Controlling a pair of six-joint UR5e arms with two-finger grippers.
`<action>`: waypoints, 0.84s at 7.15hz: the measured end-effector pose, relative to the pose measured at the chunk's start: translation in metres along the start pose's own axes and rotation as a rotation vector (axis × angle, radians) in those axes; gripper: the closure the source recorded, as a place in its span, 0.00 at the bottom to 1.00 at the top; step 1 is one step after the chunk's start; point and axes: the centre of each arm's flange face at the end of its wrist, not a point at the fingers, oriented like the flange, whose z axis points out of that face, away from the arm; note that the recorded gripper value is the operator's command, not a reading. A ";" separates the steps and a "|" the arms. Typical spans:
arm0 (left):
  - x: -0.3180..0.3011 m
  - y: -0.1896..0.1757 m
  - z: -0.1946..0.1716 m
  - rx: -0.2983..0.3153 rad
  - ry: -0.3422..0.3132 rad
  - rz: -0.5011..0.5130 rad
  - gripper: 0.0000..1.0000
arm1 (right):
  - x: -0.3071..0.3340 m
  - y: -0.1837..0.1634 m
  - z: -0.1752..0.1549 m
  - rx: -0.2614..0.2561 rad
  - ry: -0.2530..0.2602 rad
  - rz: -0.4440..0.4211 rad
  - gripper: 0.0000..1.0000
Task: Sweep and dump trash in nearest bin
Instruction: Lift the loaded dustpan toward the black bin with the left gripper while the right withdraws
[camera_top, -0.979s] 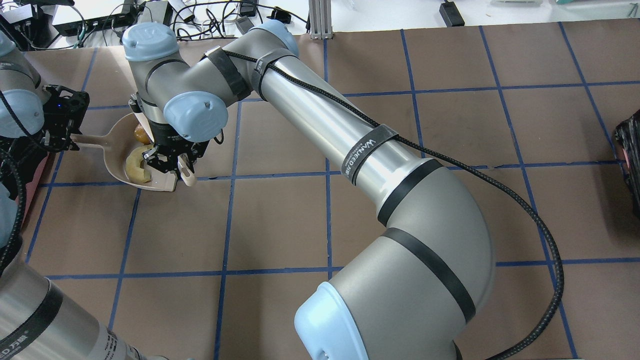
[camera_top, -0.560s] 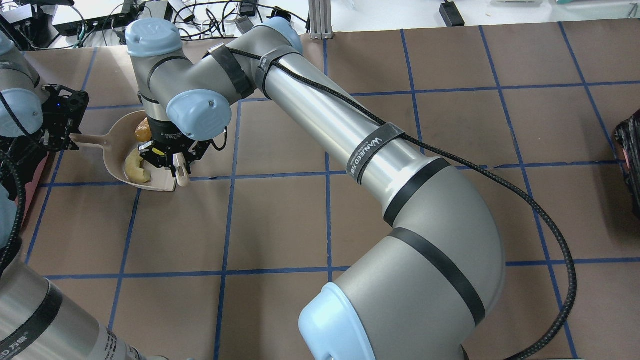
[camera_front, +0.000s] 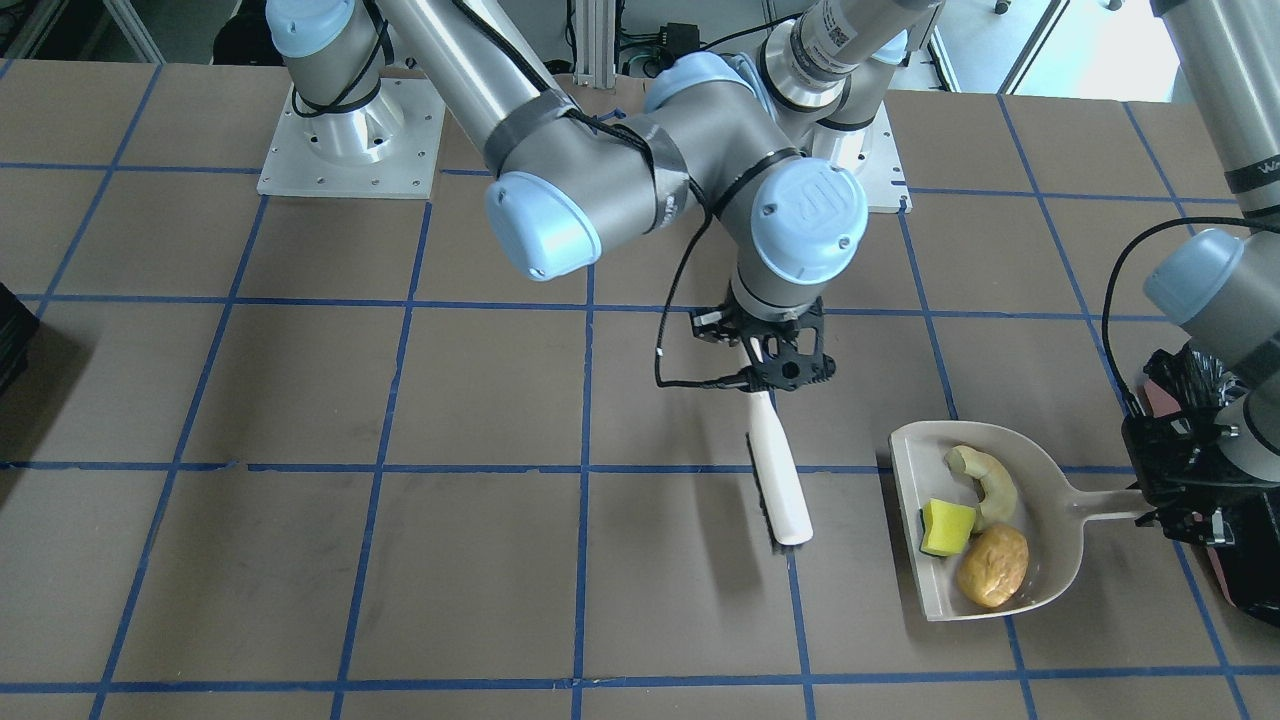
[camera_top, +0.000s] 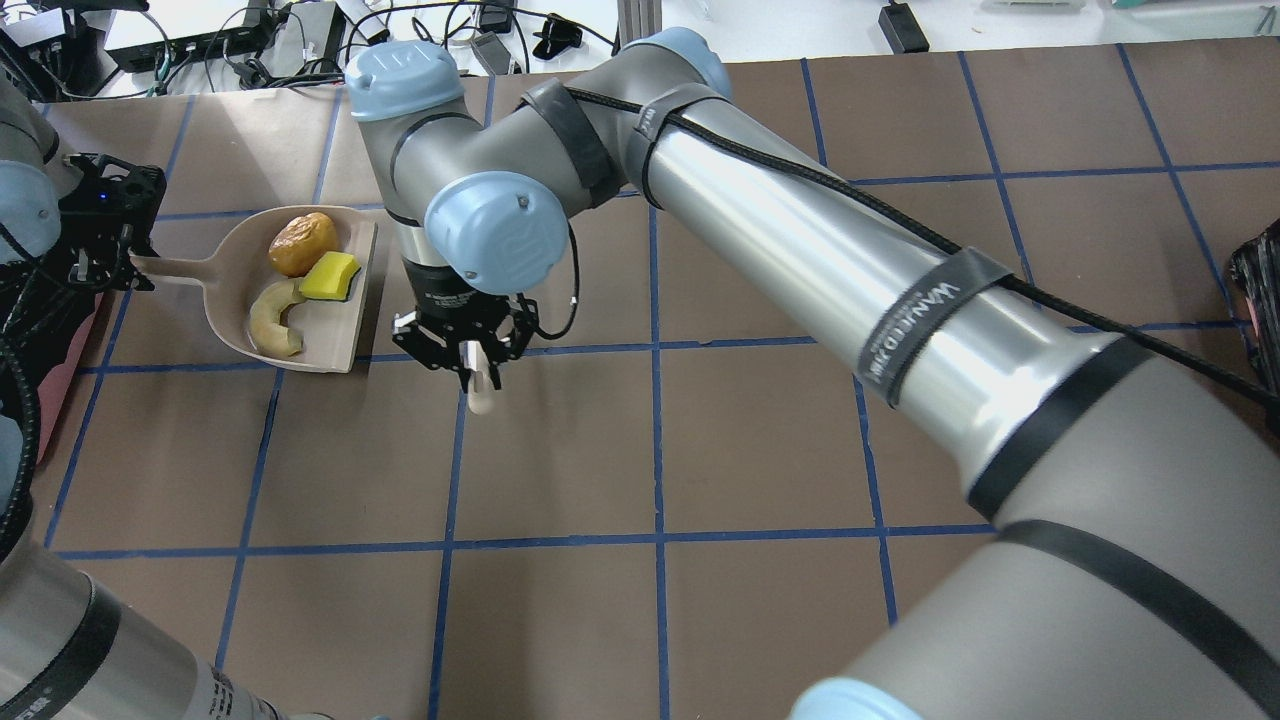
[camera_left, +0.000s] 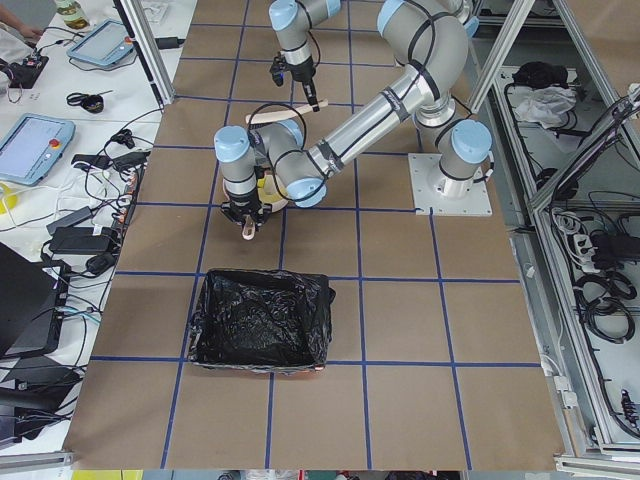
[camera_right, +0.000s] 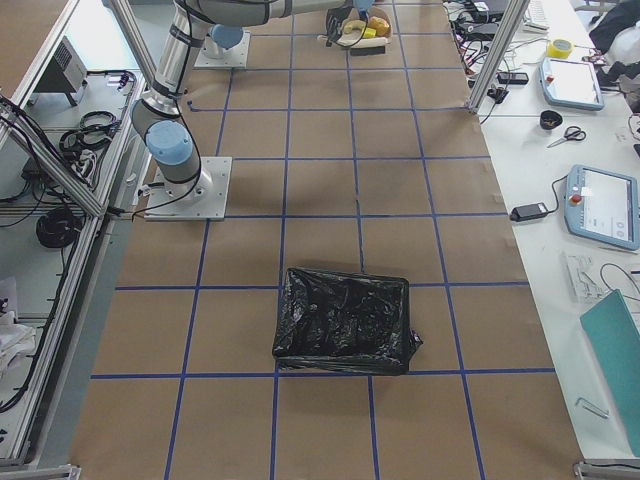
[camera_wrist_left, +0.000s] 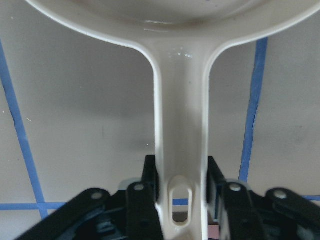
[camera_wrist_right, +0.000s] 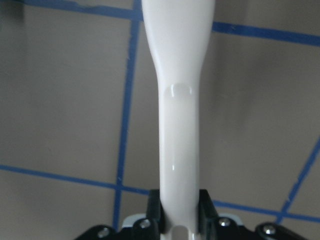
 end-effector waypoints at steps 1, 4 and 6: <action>0.005 0.008 -0.011 0.018 -0.009 -0.024 1.00 | 0.039 0.046 0.018 -0.019 0.048 0.010 1.00; 0.043 0.084 -0.059 0.041 -0.037 -0.164 1.00 | 0.119 0.143 0.080 0.035 0.063 0.023 1.00; 0.072 0.141 -0.087 0.046 -0.050 -0.254 1.00 | 0.125 0.156 0.093 0.039 0.055 0.055 1.00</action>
